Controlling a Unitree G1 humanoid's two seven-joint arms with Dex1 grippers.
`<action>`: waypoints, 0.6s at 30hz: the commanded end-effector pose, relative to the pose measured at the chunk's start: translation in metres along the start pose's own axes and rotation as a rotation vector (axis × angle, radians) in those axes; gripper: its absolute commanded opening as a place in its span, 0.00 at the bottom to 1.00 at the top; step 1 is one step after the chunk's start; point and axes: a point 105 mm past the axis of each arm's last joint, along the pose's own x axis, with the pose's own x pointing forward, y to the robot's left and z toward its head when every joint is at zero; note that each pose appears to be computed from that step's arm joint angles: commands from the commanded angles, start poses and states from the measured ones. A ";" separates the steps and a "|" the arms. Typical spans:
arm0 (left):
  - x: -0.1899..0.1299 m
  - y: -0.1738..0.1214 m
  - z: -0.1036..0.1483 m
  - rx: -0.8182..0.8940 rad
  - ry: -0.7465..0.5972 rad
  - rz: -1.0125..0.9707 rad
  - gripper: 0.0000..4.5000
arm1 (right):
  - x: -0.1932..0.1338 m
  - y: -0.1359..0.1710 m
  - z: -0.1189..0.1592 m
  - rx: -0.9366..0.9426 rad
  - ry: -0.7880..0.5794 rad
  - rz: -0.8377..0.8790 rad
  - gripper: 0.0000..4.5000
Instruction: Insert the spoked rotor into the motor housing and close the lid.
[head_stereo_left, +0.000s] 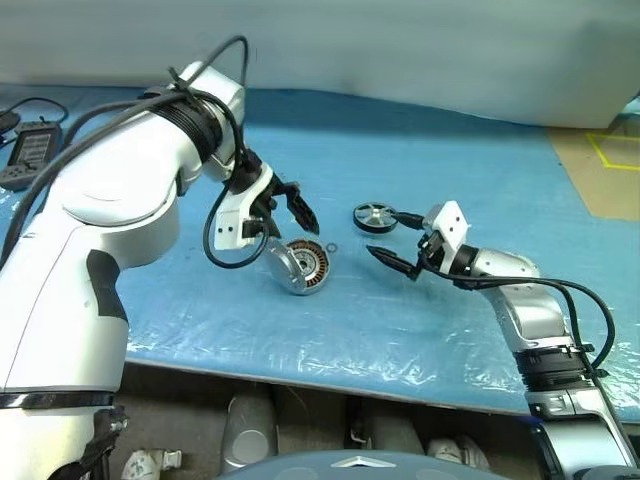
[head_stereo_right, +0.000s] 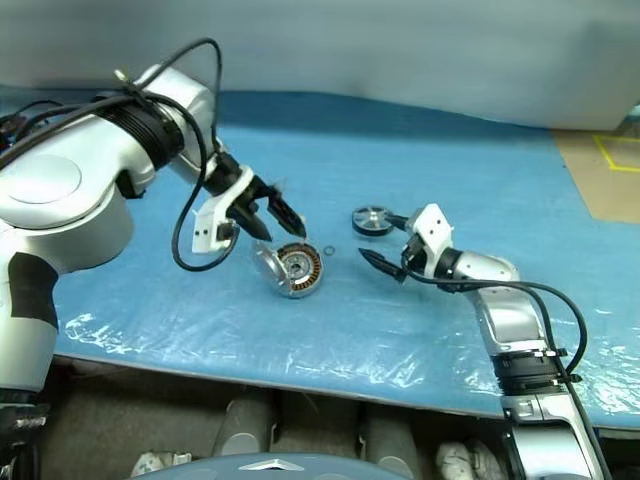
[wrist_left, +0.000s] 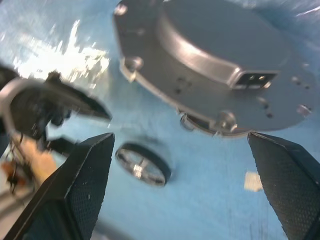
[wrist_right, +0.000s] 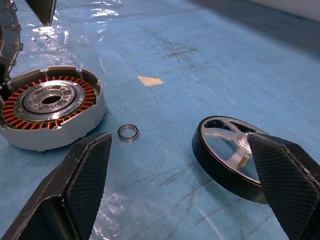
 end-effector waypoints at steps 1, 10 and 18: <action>-0.032 0.024 -0.013 -0.091 0.157 0.154 1.00 | 0.004 0.002 0.013 -0.038 -0.043 0.034 1.00; -0.110 -0.043 -0.032 -0.857 0.654 0.720 1.00 | 0.006 0.018 0.026 -0.193 0.006 0.206 1.00; -0.085 -0.123 0.009 -1.532 0.321 1.150 1.00 | 0.024 0.013 0.031 -0.364 0.075 0.366 1.00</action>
